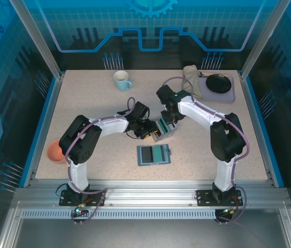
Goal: Put the credit cards into the card holder
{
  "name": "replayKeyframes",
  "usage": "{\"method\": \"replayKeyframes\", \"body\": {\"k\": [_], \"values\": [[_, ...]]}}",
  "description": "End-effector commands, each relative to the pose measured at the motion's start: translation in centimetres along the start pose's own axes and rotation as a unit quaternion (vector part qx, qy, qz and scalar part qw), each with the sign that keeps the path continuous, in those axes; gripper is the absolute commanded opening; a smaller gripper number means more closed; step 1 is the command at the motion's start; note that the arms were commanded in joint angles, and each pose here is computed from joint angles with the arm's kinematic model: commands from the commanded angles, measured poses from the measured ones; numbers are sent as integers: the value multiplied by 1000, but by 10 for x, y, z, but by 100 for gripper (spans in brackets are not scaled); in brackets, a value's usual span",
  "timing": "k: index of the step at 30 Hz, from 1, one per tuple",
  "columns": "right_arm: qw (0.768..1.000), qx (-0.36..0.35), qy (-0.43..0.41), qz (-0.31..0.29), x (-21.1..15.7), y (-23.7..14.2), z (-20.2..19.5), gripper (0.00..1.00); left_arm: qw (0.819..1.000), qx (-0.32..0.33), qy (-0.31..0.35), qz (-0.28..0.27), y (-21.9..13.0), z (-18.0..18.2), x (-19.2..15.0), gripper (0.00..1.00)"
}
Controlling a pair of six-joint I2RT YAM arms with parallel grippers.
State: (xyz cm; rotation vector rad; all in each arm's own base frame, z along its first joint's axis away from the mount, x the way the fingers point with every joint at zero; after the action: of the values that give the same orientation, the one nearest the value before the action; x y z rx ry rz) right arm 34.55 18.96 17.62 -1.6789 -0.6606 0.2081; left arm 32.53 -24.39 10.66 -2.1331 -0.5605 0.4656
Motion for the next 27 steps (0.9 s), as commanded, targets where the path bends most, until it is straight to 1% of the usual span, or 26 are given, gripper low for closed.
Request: {"method": "replayKeyframes", "body": {"k": [1, 7, 12, 20, 25, 27], "values": [[1000, 0, 1, 17, -1, 13, -1, 41, 999, 37, -2, 17, 2, 18, -5, 44], [999, 6, 1, 34, -4, 30, 1, 44, 999, 41, -2, 18, 2, 20, -5, 44], [999, -5, 0, 42, -5, 35, 0, 44, 999, 40, -2, 18, 3, 20, -5, 44], [999, -44, 0, 12, -1, 5, -11, 44, 999, 42, -2, 19, 4, 21, -5, 44], [999, -40, -4, 9, -1, 0, -9, 44, 999, 39, -4, 21, 4, 20, -5, 44], [999, -37, -6, 8, 0, 0, -7, 43, 999, 40, -3, 20, 4, 21, -5, 44]]}}
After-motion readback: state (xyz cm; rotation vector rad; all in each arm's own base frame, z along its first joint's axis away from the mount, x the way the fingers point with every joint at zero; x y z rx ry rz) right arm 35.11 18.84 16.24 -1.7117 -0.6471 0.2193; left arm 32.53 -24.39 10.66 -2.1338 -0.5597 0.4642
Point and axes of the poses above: each hand's point on the last joint's axis, 136 mm out from that joint toward the fingers, its own y axis out along the fingers, its own z axis along the line the jaws close on, x = y × z, the point moved 9 cm from there along -y, back along the fingers, and after that the axes turned 12 degrees about -y, right-handed, at the moved point
